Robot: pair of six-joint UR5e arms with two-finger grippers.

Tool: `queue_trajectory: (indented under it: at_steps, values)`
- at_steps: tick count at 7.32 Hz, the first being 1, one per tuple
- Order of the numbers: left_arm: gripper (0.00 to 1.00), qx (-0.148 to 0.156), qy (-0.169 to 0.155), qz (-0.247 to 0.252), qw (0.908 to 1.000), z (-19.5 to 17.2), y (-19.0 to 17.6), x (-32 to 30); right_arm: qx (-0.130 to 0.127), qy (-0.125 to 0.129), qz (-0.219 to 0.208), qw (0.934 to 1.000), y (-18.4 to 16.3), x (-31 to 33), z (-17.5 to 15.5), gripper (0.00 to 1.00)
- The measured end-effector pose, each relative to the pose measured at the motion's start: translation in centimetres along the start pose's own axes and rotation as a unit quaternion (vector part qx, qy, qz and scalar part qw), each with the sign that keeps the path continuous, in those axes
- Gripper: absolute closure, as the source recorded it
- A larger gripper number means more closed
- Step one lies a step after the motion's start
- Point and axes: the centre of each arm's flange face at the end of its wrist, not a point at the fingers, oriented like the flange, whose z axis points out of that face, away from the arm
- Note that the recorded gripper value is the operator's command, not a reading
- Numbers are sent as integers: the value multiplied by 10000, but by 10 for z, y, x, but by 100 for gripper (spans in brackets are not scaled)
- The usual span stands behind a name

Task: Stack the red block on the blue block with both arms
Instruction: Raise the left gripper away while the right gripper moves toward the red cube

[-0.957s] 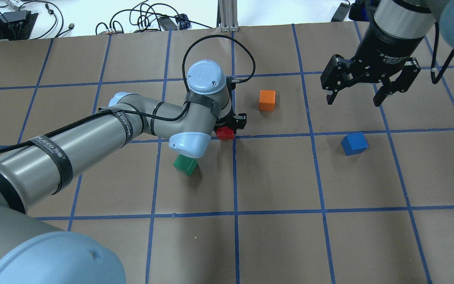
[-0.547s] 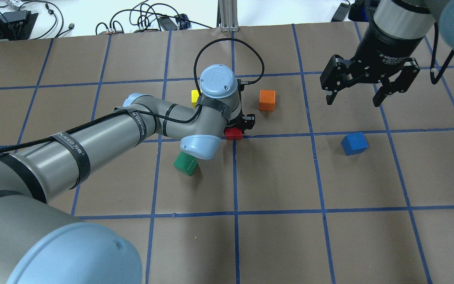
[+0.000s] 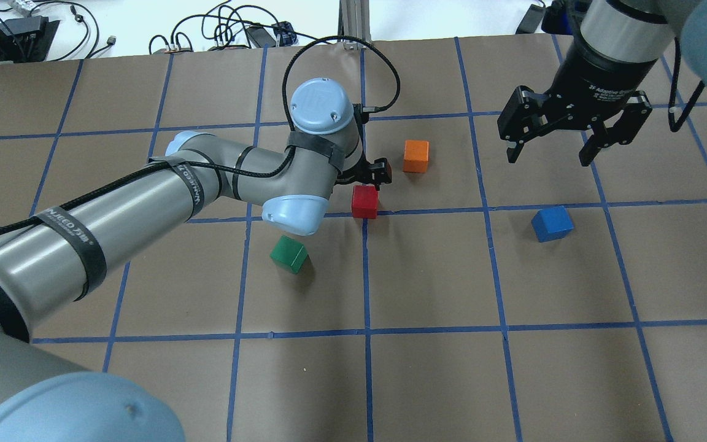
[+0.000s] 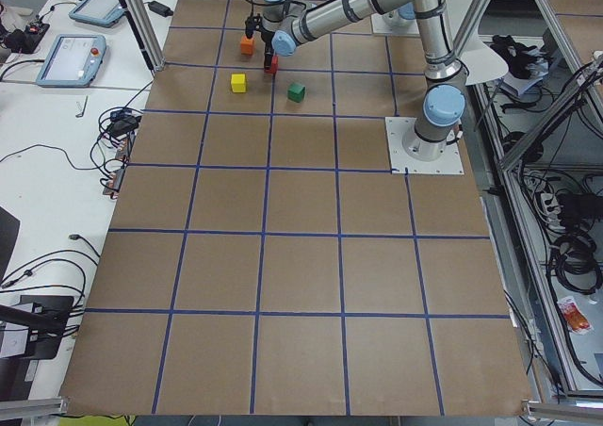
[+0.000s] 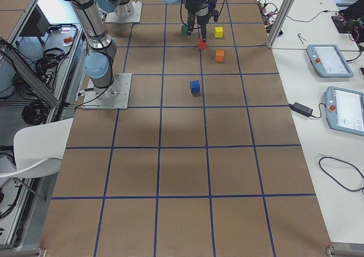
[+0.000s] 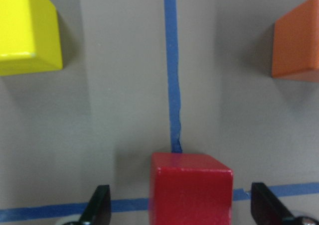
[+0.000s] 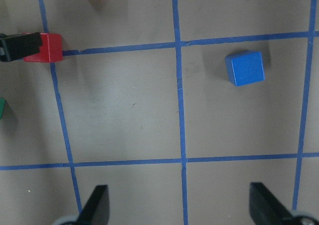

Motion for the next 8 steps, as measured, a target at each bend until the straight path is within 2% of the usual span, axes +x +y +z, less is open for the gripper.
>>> queue_trajectory:
  at_steps: [3,4,5,6,8]
  values:
    - [0,-250,-299,796,9961,-85,-10,-84,-75,-25,69,9999,-6,-1,8,0]
    - [0,-285,-342,908,9949,-119,-12,-116,3,-43,98,9999,-14,-2,10,0]
    - [0,-324,-364,992,9939,-154,-7,-140,219,-73,184,9996,-27,-5,13,0]
    - [0,-360,-368,1024,9934,-191,-1,-155,389,-109,268,9988,-40,-11,19,0]
    - [0,-302,-387,1023,9935,-268,6,-159,548,-151,199,9982,-61,-44,43,0]
